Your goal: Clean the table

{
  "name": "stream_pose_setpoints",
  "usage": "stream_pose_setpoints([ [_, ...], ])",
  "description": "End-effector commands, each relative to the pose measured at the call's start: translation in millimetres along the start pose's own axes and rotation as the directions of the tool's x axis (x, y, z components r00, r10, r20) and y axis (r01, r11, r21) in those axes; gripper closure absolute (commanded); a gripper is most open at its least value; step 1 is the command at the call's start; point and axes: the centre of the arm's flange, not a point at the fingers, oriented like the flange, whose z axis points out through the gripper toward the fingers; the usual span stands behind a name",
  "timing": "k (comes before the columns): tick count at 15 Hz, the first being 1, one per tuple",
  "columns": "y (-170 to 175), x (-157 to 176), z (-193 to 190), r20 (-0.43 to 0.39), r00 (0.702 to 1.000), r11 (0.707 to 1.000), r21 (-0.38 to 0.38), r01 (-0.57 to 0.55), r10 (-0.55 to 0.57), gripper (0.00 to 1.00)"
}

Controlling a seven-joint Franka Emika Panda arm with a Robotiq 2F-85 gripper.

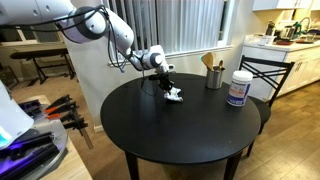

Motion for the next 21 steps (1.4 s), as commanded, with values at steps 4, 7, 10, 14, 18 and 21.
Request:
stream_pose_setpoints([
  [4, 74.8, -16.7, 47.8, 0.060, 0.975, 0.976, -0.045, -0.212, 0.215, 0.98],
  [7, 118.2, -34.7, 55.8, 0.071, 0.947, 0.948, -0.080, -0.309, 0.315, 0.98],
  [10, 169.3, -59.7, 63.3, 0.076, 0.903, 0.903, -0.121, -0.412, 0.423, 0.98],
  [14, 221.6, -98.5, 76.3, 0.089, 0.832, 0.832, -0.163, -0.530, 0.548, 0.98],
  [18, 244.9, -127.5, 93.1, 0.114, 0.773, 0.778, -0.186, -0.600, 0.624, 0.98],
  [21, 237.1, -119.1, 95.4, 0.113, 0.771, 0.776, -0.179, -0.605, 0.627, 0.98],
])
